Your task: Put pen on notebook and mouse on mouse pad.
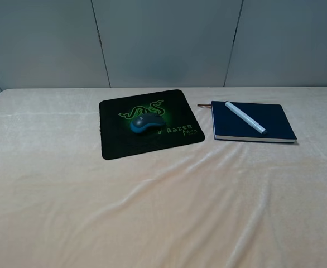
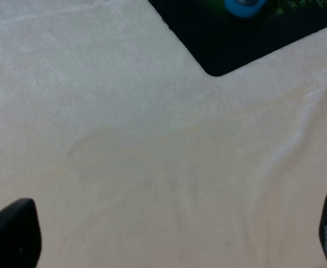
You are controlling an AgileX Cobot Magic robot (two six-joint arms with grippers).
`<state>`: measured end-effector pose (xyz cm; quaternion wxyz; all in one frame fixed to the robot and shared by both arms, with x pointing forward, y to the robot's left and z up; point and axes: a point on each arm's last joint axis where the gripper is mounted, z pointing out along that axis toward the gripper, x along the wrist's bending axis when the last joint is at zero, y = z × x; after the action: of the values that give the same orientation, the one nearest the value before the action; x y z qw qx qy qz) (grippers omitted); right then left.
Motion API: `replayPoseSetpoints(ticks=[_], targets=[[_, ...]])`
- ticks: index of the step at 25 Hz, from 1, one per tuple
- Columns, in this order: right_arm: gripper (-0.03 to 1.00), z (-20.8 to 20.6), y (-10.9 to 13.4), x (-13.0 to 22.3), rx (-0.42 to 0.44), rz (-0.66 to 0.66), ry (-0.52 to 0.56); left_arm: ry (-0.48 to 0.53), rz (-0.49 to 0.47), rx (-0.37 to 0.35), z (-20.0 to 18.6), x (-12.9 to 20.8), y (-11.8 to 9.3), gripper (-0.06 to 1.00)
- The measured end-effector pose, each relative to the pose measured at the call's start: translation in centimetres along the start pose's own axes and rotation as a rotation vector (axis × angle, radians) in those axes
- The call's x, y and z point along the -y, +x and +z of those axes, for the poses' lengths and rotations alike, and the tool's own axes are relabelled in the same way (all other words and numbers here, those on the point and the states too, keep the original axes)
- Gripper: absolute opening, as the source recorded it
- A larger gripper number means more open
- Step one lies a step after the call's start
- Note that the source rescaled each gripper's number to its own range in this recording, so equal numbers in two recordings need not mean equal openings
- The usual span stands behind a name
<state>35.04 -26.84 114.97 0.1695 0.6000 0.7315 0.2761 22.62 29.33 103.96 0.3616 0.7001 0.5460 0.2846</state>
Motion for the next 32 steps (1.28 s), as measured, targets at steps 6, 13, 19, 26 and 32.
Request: replayPoseSetpoints(ticks=[6, 13, 19, 26, 32], targets=[[1.00, -2.2, 0.0, 5.4, -0.003, -0.009, -0.122, 0.000, 0.000, 0.000, 0.0, 0.0, 0.0, 1.00], [1.00, -2.7, -0.2, 10.4, 0.069, 0.061, -0.240, 0.000, 0.000, 0.000, 0.0, 0.0, 0.0, 1.00], [1.00, -1.8, -0.6, 13.0, 0.179, 0.104, -0.423, 0.000, 0.000, 0.000, 0.0, 0.0, 0.0, 1.00], [1.00, 0.2, -1.0, 15.3, 0.230, 0.095, -0.480, 0.000, 0.000, 0.000, 0.0, 0.0, 0.0, 1.00], [1.00, 0.2, -1.0, 15.3, 0.234, 0.093, -0.484, 0.000, 0.000, 0.000, 0.0, 0.0, 0.0, 1.00]])
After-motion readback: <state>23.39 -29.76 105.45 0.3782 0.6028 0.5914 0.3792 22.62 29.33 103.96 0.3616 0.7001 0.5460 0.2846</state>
